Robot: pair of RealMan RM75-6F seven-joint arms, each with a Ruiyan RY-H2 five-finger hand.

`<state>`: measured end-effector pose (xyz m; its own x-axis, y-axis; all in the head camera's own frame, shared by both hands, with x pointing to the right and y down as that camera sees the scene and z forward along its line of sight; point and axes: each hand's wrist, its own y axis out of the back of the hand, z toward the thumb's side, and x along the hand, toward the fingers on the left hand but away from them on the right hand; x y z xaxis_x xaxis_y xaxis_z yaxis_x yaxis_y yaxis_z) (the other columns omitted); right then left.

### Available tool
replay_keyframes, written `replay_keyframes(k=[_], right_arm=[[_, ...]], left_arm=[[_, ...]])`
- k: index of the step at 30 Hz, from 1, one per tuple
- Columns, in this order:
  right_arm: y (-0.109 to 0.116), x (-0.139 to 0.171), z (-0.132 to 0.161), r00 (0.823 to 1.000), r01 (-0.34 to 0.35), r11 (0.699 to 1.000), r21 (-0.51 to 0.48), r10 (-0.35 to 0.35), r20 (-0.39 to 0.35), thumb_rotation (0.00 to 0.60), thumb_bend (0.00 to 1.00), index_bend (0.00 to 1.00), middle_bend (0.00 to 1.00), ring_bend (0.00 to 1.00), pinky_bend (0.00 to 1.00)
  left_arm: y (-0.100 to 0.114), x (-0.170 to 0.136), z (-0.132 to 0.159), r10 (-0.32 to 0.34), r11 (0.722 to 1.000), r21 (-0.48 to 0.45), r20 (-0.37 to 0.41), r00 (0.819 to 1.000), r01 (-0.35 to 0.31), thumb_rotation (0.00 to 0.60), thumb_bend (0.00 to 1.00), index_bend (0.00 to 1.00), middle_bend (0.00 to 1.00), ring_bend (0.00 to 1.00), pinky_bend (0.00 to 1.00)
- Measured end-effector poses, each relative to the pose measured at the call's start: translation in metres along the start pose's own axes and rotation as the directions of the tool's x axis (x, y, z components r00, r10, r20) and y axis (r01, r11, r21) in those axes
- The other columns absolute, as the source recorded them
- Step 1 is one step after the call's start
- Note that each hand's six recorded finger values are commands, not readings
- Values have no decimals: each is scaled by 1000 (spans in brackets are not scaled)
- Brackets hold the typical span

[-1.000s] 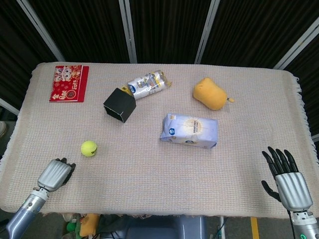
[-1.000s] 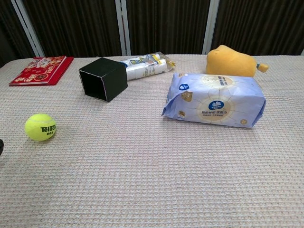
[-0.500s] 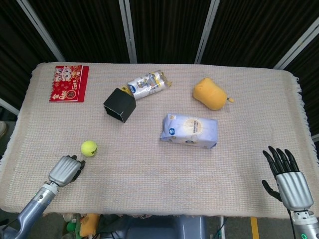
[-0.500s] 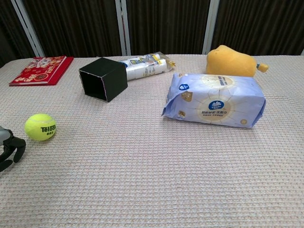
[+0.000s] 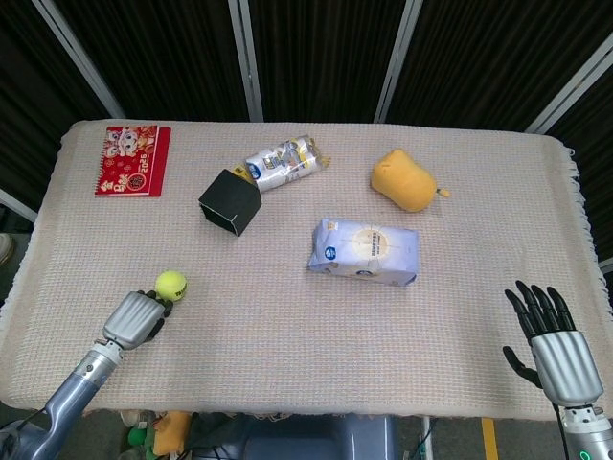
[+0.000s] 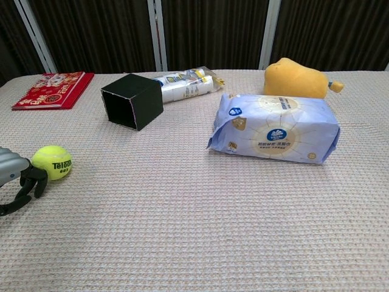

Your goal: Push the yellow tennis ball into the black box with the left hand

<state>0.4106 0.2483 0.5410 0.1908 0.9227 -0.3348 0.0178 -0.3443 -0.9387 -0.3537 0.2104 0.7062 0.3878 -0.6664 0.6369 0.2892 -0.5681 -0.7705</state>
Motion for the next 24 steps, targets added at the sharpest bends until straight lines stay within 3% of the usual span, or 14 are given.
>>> replay_keyframes(k=[10, 24], right_arm=[[-1, -1, -1, 1000, -6, 1000, 3, 5, 1, 600, 325, 0, 0, 0, 0], [-1, -1, 0, 1000, -10, 1000, -1, 10, -1, 600, 326, 0, 0, 0, 0]], left_arm=[[10, 17, 6, 25, 999, -27, 19, 1000, -24, 600, 461, 387, 516, 392, 444], [8, 41, 5, 21, 998, -61, 16, 1000, -20, 600, 460, 313, 429, 321, 368]])
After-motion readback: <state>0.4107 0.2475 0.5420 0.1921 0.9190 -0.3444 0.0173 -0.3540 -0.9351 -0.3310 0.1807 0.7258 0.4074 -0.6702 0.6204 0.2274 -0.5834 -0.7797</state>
